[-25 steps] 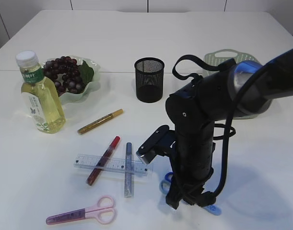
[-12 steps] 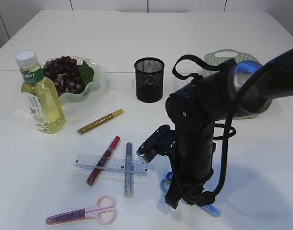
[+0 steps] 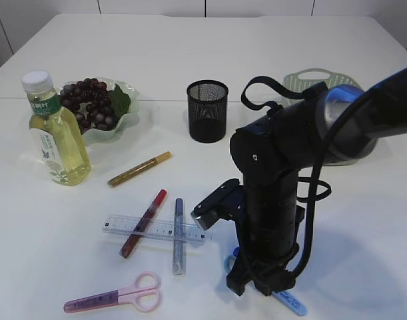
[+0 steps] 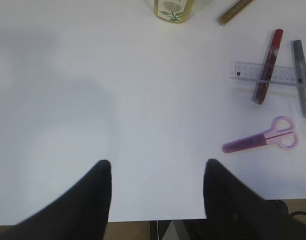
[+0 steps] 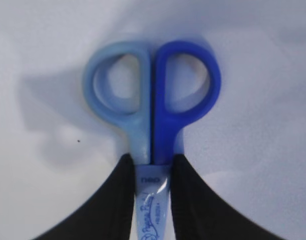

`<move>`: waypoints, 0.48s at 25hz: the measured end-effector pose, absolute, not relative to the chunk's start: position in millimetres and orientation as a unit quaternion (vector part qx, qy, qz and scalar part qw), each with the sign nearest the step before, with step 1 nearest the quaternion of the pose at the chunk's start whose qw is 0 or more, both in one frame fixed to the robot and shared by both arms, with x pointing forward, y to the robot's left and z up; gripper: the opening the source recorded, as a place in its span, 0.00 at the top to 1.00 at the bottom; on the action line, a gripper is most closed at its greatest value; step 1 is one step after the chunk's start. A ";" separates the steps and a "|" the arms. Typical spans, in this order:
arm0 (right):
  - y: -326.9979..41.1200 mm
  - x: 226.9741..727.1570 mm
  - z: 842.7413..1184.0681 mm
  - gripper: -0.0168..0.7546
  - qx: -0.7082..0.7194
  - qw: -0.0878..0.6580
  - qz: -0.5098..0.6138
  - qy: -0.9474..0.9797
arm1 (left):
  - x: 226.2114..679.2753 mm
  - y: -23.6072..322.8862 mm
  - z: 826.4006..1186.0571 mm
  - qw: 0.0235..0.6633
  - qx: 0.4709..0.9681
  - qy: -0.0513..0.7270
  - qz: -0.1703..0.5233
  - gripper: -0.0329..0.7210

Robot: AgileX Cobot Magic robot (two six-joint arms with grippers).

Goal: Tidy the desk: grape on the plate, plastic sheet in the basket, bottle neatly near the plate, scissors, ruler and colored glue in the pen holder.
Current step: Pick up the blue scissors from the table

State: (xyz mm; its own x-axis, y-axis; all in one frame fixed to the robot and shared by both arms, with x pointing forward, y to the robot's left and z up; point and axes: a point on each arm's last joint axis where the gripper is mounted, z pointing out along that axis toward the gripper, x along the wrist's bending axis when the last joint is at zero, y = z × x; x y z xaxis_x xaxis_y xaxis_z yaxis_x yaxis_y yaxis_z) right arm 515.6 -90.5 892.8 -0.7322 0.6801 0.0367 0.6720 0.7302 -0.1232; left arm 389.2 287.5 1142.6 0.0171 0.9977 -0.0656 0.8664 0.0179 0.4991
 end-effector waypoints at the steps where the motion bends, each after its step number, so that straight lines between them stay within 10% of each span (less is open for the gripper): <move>1: -90.4 515.5 892.8 0.73 -0.371 0.040 0.051 -0.926 | 389.2 287.5 1142.6 0.207 0.683 0.683 0.159 0.39; 12: -87.5 516.0 893.8 0.73 -0.424 0.039 0.034 -0.904 | 389.2 287.5 1142.6 0.207 0.683 0.683 0.159 0.39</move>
State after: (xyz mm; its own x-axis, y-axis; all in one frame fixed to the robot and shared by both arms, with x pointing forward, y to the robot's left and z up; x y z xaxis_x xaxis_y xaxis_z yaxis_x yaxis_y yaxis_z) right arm 516.0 -87.5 893.8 -0.6372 0.7696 0.0416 0.7642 0.6379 -0.0953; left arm 389.2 287.5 1142.6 0.0171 0.9977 -0.0656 0.8664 0.0179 0.4991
